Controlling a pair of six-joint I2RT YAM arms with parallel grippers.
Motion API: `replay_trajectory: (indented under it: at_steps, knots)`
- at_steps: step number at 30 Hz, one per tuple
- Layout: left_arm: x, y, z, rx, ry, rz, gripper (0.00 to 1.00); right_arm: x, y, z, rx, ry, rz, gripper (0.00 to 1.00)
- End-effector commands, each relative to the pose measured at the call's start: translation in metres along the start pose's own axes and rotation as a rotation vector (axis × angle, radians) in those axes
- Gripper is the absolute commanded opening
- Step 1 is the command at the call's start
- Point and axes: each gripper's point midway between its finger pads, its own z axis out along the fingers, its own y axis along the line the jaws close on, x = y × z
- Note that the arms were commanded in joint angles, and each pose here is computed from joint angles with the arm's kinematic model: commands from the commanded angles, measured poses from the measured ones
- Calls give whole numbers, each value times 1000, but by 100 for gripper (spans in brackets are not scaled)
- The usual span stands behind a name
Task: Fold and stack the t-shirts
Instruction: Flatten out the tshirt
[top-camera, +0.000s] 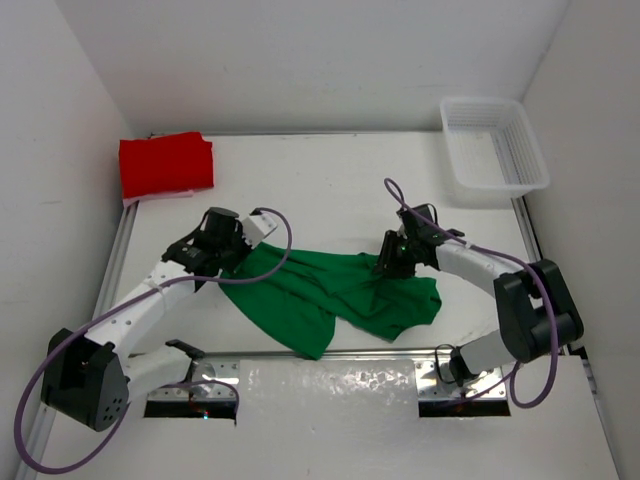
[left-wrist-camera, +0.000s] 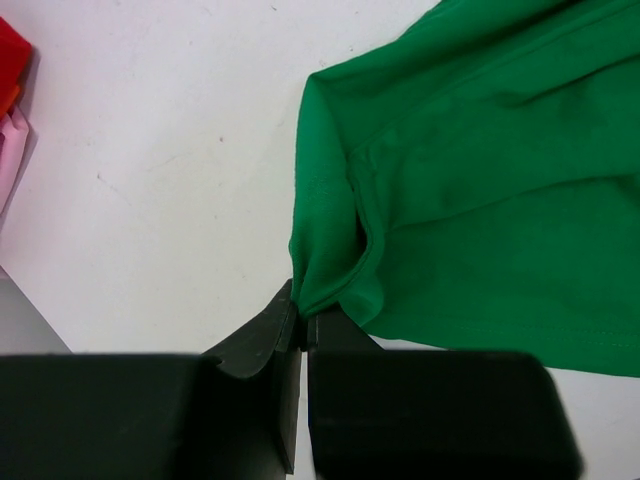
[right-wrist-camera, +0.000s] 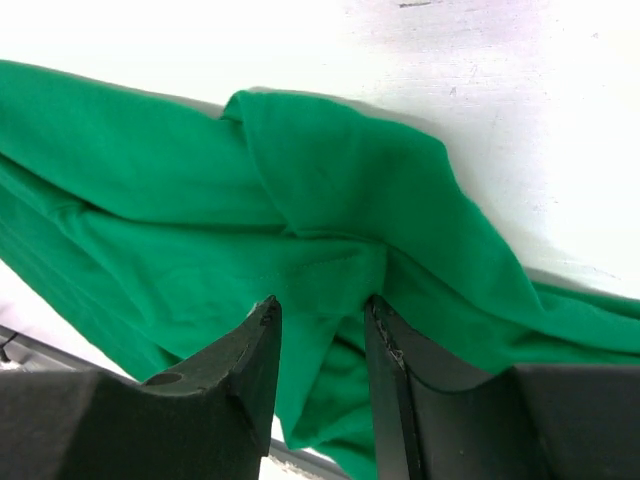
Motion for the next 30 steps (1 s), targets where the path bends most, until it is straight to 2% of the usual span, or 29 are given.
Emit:
replay_trajectory:
  at_steps: [1,9,12,14,16,21,28,30]
  knots:
    - [-12,9,-2,-40,-53,-22,0,-10,7,4,-23,-20,3,37]
    - [-14,8,-4,-31,-56,-23,0,-15,-15,-3,114,-23,-66,45]
    - [-16,9,-4,-31,-59,-23,0,-16,-20,-3,135,-33,-81,45]
    - [-17,9,-5,-30,-60,-23,0,-13,-16,2,106,-19,-83,43]
    - [-17,10,-5,-34,-59,-20,0,-13,-12,8,75,-15,-68,36]
    - [-16,12,-4,-45,-52,-13,0,-6,0,15,26,15,-58,32]
    - [-14,12,-2,-47,-45,-11,0,-3,2,17,12,43,-56,19]
    - [-14,12,-3,-47,-43,-13,0,3,5,16,-4,73,-47,19]
